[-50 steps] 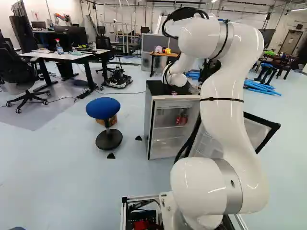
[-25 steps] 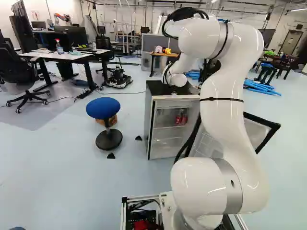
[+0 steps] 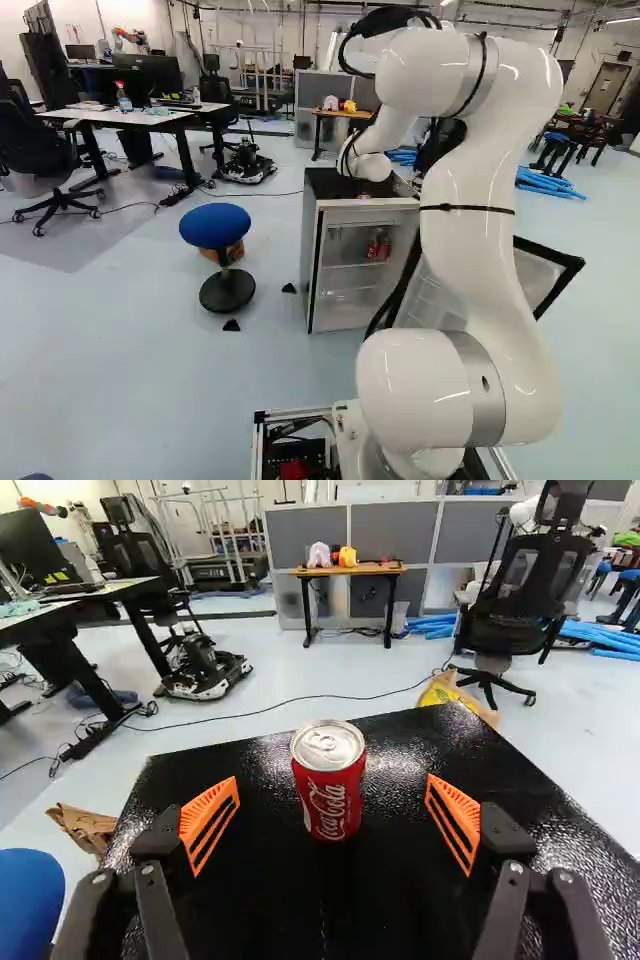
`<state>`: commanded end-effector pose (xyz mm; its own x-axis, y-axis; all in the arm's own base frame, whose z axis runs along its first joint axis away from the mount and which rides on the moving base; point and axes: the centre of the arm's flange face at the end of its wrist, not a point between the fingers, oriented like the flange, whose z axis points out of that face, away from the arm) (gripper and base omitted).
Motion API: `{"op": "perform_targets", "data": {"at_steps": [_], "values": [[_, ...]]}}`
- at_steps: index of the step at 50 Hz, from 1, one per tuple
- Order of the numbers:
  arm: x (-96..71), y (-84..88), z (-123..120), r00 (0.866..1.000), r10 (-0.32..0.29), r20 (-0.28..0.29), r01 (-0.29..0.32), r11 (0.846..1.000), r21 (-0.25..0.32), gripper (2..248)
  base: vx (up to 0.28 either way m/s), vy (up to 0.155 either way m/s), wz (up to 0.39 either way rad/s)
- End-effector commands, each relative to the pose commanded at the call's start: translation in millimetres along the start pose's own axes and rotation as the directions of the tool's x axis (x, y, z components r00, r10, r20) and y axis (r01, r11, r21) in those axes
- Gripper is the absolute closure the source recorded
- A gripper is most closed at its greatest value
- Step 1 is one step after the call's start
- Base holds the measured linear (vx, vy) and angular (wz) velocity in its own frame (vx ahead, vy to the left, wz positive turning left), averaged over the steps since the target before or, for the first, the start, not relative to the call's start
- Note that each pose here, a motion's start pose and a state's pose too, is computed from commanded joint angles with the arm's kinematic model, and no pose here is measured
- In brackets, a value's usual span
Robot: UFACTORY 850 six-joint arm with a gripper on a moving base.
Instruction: Grab a drink from the fridge
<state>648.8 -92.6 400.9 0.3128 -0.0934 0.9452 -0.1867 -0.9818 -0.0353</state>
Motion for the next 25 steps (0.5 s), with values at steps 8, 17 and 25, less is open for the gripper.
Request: {"op": "perform_targets", "data": {"at_steps": [8,17,25], "values": [[-2.8,2.0,-15,1.000,0.000,0.011,0.000,1.000,-0.002,3,0.000,0.000,0.000],[-6.2,4.8,-33,1.000,0.001,0.023,-0.001,1.000,-0.006,3,0.000,0.000,0.000],[-8.2,7.2,-49,1.000,0.002,0.030,-0.001,1.000,-0.009,3,0.000,0.000,0.000]]}}
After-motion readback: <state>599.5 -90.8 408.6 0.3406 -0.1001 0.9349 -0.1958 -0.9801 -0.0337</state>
